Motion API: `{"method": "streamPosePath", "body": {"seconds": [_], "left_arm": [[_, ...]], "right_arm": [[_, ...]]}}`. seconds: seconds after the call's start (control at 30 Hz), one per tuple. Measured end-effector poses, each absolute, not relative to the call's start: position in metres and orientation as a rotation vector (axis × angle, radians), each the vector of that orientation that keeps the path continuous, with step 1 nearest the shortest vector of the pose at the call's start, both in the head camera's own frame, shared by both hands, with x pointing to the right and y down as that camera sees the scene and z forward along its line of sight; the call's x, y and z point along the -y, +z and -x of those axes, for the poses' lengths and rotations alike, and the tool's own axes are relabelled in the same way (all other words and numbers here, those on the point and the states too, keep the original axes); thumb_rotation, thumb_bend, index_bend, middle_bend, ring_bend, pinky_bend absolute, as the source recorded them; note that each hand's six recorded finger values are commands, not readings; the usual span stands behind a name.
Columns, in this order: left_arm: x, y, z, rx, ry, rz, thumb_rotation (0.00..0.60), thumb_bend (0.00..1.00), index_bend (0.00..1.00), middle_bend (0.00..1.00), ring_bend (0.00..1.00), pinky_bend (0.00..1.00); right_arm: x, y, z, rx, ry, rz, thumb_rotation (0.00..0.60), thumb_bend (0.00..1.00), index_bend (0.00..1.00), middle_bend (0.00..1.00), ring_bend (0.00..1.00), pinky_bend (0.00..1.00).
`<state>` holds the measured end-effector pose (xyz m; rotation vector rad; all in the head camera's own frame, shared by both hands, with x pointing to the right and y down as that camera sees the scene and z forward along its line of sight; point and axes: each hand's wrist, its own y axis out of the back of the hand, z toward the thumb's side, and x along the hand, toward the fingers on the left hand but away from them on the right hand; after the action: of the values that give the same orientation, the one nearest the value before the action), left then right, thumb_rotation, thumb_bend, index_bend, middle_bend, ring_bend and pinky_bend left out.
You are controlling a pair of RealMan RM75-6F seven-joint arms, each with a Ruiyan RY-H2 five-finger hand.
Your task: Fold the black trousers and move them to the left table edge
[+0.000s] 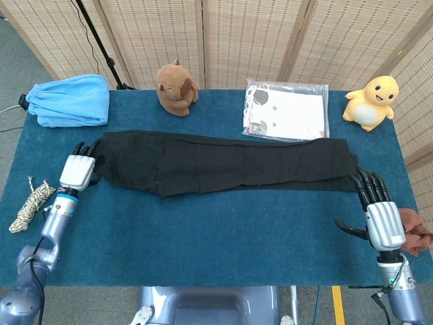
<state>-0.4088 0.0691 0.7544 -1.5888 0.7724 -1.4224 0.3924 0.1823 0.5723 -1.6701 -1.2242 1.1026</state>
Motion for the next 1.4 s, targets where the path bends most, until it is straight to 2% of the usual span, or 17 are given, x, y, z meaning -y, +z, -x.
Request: {"method": "streamPosePath", "body": {"seconds": [0.13,0.27,0.5,0.6,1.03,1.4], "left_arm": [[-0.069,0.756,0.408,-0.749,-1.427,1.590,0.600,0.51,0.55,0.19,0.31,0.27],[-0.068,0.757,0.407,-0.732,-1.428,1.595,0.600,0.52,0.60,0.24,0.35,0.32],[-0.065,0.753,0.406,-0.732,-1.409,1.590,0.600,0.51,0.80,0.43,0.47,0.42],[-0.064,0.751,0.408,-0.727,-1.402,1.578,0.600,0.51,0.85,0.47,0.50,0.45],[-0.059,0.723,0.461,-0.715,-1.453,1.468,0.600,0.51,0.87,0.48,0.51,0.46],[-0.074,0.674,0.553,-0.806,-1.564,1.346,0.600,0.50,0.88,0.49,0.51,0.46]], "right_arm": [[-0.182,0.572,-0.393,1.225,1.106,1.674,0.600,0.00,0.00,0.00,0.00,0.01],[-0.182,0.572,-0.393,1.230,1.106,1.679,0.600,0.00,0.00,0.00,0.00,0.01],[-0.183,0.572,-0.392,1.229,1.106,1.689,0.600,0.00,0.00,0.00,0.00,0.01],[-0.183,0.572,-0.392,1.232,1.104,1.694,0.600,0.00,0.00,0.00,0.00,0.01],[-0.184,0.573,-0.388,1.227,1.101,1.720,0.600,0.00,0.00,0.00,0.00,0.01],[-0.185,0.578,-0.384,1.207,1.108,1.745,0.600,0.00,0.00,0.00,0.00,0.01]]}}
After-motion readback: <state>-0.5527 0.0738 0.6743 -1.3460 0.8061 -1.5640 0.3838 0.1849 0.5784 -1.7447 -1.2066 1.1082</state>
